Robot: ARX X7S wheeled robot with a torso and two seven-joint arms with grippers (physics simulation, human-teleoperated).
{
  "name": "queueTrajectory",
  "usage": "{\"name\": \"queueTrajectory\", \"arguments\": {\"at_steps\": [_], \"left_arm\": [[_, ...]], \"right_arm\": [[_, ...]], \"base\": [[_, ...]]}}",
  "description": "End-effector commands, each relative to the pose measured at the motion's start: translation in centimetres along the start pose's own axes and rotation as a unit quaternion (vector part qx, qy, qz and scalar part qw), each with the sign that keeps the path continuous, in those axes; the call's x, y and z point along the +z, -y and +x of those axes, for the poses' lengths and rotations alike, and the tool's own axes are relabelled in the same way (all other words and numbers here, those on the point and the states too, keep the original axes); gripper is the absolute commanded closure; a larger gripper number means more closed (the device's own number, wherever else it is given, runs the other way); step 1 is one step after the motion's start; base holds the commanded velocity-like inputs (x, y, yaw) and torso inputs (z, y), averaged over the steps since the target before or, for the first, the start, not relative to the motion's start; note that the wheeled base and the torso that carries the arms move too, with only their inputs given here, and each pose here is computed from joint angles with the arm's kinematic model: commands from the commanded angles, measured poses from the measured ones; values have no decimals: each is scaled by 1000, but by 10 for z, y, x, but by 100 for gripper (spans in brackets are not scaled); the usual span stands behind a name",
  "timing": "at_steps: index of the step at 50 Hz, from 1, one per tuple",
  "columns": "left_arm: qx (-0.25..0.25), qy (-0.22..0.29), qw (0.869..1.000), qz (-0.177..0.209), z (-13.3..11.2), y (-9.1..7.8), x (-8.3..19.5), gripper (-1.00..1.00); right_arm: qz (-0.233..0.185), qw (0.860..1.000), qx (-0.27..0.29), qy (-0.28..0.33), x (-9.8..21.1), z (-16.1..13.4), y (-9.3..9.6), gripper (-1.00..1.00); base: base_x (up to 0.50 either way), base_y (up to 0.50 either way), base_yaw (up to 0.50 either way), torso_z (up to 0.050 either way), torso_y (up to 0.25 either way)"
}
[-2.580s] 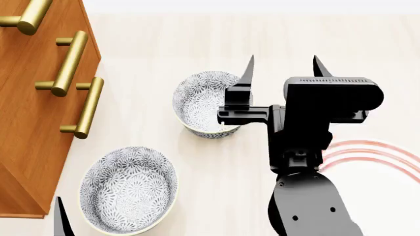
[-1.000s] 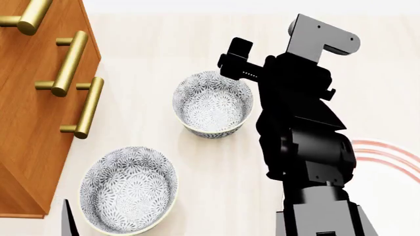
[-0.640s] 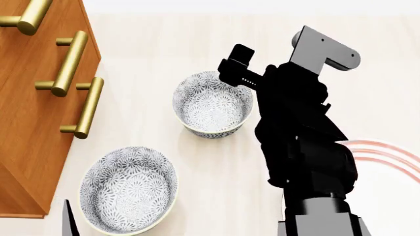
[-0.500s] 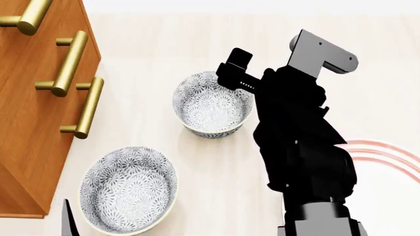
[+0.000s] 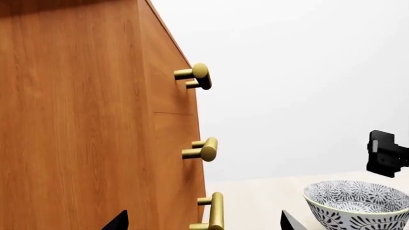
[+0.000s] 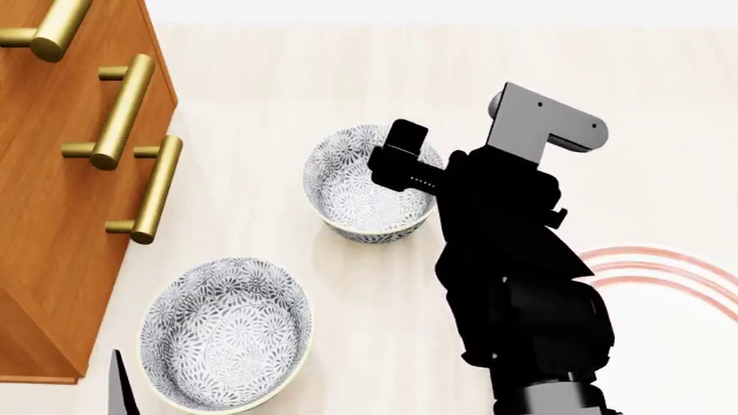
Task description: Pick up the bowl and put it in the front on the plate.
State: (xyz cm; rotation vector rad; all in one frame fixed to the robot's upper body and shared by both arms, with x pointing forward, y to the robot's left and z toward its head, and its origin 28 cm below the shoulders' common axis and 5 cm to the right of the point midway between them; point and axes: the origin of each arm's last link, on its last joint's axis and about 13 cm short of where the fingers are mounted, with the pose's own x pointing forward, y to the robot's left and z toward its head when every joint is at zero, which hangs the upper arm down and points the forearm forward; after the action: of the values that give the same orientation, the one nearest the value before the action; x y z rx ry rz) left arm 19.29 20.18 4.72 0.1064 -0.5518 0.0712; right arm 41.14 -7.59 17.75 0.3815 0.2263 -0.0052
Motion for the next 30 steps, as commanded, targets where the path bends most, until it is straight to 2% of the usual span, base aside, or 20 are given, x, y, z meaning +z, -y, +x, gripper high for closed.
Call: {"name": "queueTrajectory", "arguments": {"at_steps": [1,22,30], "left_arm": [[-3,6,1000,3,1,1,0,-100],[-7,4,1000,3,0,1,-1,-100],[-8,4,1000,2,0,1,-1,-100]], "right_arm": [[-1,1000,13,-10,-9,-1,-4,-100],[26,999,19,-19,-10,0,-8,-100],[23,999,17,-26,-17,2,-8,-100]], "base": [[0,0,0,0,0],[0,0,0,0,0],[0,0,0,0,0]]}}
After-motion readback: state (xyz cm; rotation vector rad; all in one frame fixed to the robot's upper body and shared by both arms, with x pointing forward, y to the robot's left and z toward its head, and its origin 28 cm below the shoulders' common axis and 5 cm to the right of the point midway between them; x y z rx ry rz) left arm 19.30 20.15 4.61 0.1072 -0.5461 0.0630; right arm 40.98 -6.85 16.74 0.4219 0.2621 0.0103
